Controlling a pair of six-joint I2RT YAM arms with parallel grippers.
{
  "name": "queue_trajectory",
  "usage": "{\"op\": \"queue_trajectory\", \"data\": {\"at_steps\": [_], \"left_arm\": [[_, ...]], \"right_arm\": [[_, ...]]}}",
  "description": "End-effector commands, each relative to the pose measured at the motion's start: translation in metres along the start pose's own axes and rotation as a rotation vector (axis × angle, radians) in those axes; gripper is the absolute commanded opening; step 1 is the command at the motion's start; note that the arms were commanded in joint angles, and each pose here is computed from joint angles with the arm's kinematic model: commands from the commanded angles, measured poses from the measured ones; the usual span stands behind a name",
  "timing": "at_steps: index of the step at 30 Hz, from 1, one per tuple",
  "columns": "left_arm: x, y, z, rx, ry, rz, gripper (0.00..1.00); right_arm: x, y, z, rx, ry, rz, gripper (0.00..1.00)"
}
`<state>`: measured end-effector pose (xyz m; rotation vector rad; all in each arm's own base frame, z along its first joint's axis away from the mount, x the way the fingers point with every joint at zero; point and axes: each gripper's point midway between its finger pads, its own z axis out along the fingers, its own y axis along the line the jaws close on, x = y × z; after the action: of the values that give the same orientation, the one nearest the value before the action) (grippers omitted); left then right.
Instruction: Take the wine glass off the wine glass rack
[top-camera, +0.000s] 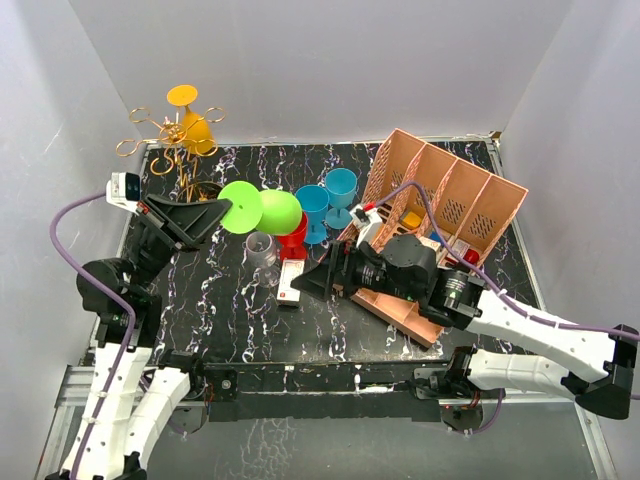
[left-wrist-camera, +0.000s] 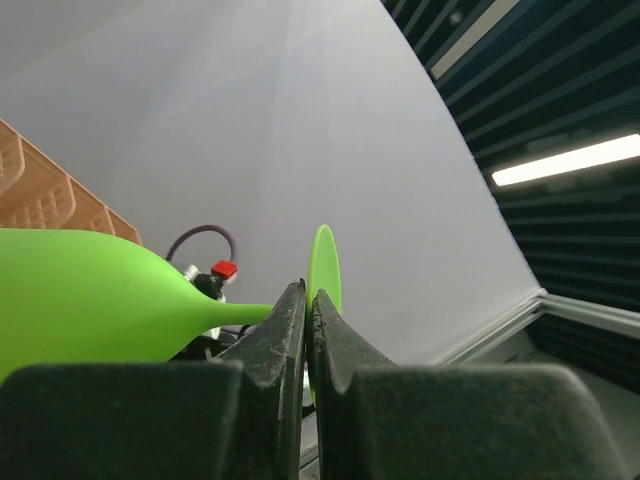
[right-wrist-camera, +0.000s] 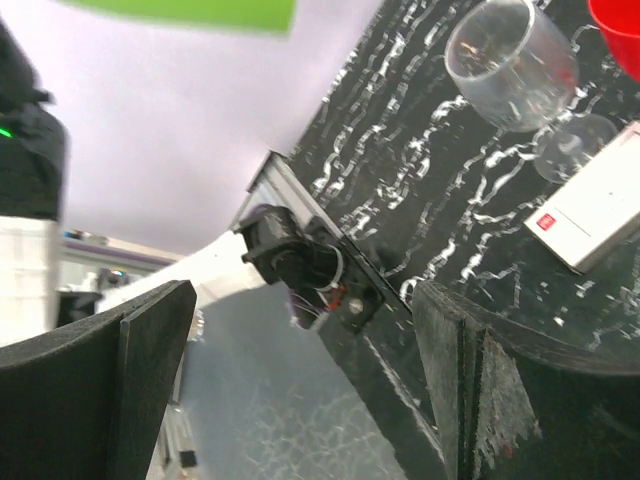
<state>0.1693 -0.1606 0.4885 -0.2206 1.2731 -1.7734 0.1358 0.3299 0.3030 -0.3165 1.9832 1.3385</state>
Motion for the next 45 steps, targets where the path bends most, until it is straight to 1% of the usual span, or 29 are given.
{"op": "queue_trajectory", "data": {"at_steps": [1, 5, 8, 12, 15, 18, 23, 30, 33, 34, 35, 38, 41, 42, 43, 45], "left_arm": [[-0.007, -0.033, -0.009, 0.15, -0.061, -0.159, 0.0], [-0.006, -0.029, -0.01, 0.146, -0.053, -0.221, 0.0], [-0.007, -0.025, -0.012, 0.136, -0.067, -0.263, 0.0], [-0.008, -0.019, -0.015, 0.152, -0.069, -0.328, 0.0], [-0.007, -0.011, -0.018, 0.153, -0.07, -0.367, 0.0], [-0.007, -0.005, -0.019, 0.161, -0.071, -0.395, 0.0], [-0.009, 0.001, -0.021, 0.173, -0.083, -0.426, 0.0], [-0.01, 0.012, -0.024, 0.198, -0.095, -0.448, 0.0], [-0.007, 0.021, -0.024, 0.178, -0.086, -0.437, 0.0], [-0.006, 0.025, -0.023, 0.163, -0.085, -0.43, 0.02], [-0.005, 0.029, -0.023, 0.149, -0.085, -0.421, 0.06], [-0.002, 0.036, -0.024, 0.118, -0.09, -0.368, 0.19], [0.002, 0.047, -0.025, 0.052, -0.094, -0.326, 0.36], [0.003, 0.051, -0.026, 0.028, -0.096, -0.311, 0.44], [0.004, 0.053, -0.026, 0.008, -0.099, -0.286, 0.55], [0.006, 0.06, -0.027, -0.053, -0.101, -0.24, 0.82]], "right_arm": [[-0.051, 0.039, -0.005, -0.181, -0.17, 0.13, 1.0], [-0.074, 0.031, -0.009, -0.277, -0.199, 0.183, 0.99], [-0.092, 0.038, -0.019, -0.408, -0.239, 0.163, 0.99], [-0.1, 0.051, -0.02, -0.499, -0.238, 0.109, 1.0], [-0.103, 0.064, -0.021, -0.58, -0.237, 0.075, 0.94], [-0.105, 0.072, -0.023, -0.639, -0.246, 0.058, 0.84], [-0.104, 0.083, -0.035, -0.741, -0.263, 0.048, 0.6], [-0.104, 0.099, -0.064, -0.873, -0.324, 0.025, 0.34], [-0.107, 0.108, -0.073, -0.908, -0.337, 0.001, 0.17], [-0.108, 0.111, -0.075, -0.916, -0.34, -0.007, 0.1], [-0.109, 0.113, -0.078, -0.922, -0.346, -0.015, 0.08], [-0.112, 0.116, -0.085, -0.919, -0.374, -0.027, 0.08], [-0.115, 0.111, -0.085, -0.853, -0.401, -0.036, 0.08], [-0.116, 0.108, -0.084, -0.818, -0.41, -0.045, 0.08], [-0.117, 0.103, -0.081, -0.77, -0.416, -0.047, 0.08], [-0.12, 0.089, -0.075, -0.659, -0.423, -0.027, 0.08]]}}
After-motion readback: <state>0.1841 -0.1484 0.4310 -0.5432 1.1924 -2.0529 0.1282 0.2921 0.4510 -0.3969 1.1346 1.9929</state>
